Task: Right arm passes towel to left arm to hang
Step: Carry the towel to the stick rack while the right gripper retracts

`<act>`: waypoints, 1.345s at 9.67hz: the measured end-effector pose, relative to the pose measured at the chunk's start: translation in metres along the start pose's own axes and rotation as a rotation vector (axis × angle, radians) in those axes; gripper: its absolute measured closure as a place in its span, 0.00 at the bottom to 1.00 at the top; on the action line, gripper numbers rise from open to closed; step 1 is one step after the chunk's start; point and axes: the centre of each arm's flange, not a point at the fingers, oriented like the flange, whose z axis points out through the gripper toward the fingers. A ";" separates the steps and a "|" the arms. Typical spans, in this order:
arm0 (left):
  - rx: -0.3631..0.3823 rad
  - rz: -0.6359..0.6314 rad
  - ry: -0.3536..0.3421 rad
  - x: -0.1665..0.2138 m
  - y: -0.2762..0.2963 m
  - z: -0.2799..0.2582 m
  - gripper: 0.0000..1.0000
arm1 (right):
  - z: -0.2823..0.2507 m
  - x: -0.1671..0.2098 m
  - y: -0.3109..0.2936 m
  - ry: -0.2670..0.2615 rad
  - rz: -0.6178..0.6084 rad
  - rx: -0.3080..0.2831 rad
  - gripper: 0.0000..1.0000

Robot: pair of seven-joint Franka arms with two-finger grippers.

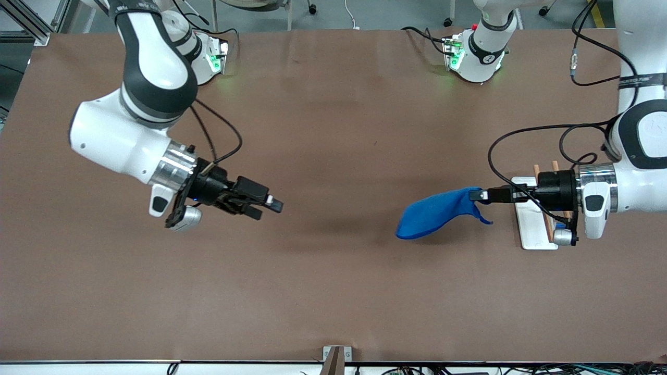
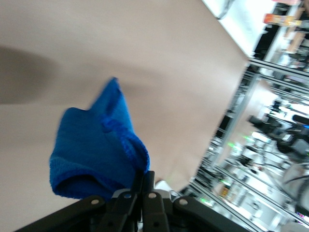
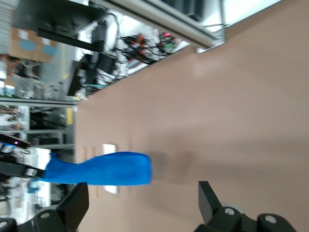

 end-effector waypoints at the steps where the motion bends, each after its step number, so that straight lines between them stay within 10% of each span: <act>1: 0.117 -0.008 0.024 -0.001 -0.006 -0.005 0.98 | -0.023 0.012 0.025 -0.010 -0.024 -0.084 0.00; 4: 0.415 -0.065 0.099 -0.014 -0.018 -0.029 0.98 | -0.100 0.035 0.084 -0.020 -0.044 -0.351 0.00; 8: 0.553 -0.237 0.131 -0.010 -0.078 -0.073 0.98 | -0.187 0.025 0.110 -0.068 -0.065 -0.716 0.00; 13: 0.507 -0.455 0.073 -0.017 -0.093 -0.070 0.98 | -0.293 -0.029 0.095 -0.165 0.031 -0.760 0.00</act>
